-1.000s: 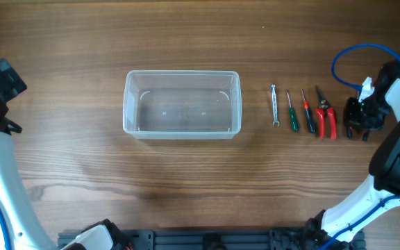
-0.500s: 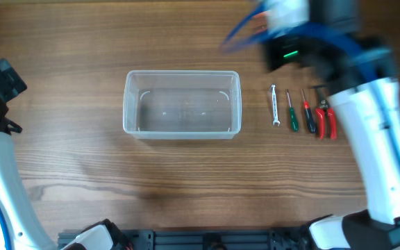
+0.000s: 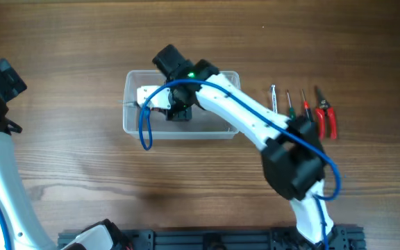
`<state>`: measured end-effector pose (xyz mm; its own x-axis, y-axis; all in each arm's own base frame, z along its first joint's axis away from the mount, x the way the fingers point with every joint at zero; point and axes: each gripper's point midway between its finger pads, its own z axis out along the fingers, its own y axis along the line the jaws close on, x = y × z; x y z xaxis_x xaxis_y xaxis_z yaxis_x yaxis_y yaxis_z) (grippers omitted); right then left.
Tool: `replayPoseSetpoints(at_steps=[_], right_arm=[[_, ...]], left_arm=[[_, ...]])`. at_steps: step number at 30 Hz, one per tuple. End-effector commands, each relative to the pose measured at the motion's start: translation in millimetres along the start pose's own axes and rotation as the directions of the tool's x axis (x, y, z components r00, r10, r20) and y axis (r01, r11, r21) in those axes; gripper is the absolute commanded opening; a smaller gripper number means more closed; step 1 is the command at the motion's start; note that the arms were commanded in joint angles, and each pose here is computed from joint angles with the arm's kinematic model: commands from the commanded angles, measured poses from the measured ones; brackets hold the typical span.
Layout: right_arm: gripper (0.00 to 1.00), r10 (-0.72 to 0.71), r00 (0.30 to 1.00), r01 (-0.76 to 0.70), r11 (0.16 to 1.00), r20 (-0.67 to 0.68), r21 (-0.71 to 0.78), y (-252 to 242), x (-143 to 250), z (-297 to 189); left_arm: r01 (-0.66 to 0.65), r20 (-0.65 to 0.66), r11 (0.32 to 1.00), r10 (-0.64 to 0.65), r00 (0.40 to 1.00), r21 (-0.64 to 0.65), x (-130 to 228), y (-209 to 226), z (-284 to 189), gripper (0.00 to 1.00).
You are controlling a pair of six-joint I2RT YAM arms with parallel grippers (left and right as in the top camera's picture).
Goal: Pack container
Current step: 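Carry the pliers into the container and open the right gripper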
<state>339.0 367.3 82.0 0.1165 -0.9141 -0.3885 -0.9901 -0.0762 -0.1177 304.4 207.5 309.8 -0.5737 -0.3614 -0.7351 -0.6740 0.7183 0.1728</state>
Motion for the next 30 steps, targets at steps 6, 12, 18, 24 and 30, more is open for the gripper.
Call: replayPoseSetpoints(at_steps=[6, 12, 18, 24, 30], right_arm=[[0.04, -0.008, 1.0, 0.009, 1.0, 0.026, -0.026, -22.8, 30.5, 25.8], [0.04, -0.002, 0.999, 0.001, 1.0, 0.033, 0.004, -36.9, 39.7, 22.0], [0.04, 0.019, 0.997, -0.021, 0.999, 0.068, 0.029, -44.0, 31.9, 21.6], [0.04, 0.04, 0.996, -0.043, 0.998, 0.074, 0.04, -49.3, 33.0, 30.8], [0.04, 0.076, 0.996, -0.076, 0.997, 0.044, 0.007, -42.6, 45.7, 50.8]], left_arm=[[0.015, -0.006, 1.0, -0.015, 1.0, -0.014, 0.9, 3.0, 2.4, 1.0], [0.015, -0.006, 1.0, -0.015, 1.0, -0.014, 0.9, 3.0, 2.4, 1.0], [0.015, -0.006, 1.0, -0.015, 1.0, -0.014, 0.9, 3.0, 2.4, 1.0], [0.015, -0.006, 1.0, -0.015, 1.0, -0.014, 0.9, 3.0, 2.4, 1.0], [0.015, -0.006, 1.0, -0.015, 1.0, -0.014, 0.9, 3.0, 2.4, 1.0]])
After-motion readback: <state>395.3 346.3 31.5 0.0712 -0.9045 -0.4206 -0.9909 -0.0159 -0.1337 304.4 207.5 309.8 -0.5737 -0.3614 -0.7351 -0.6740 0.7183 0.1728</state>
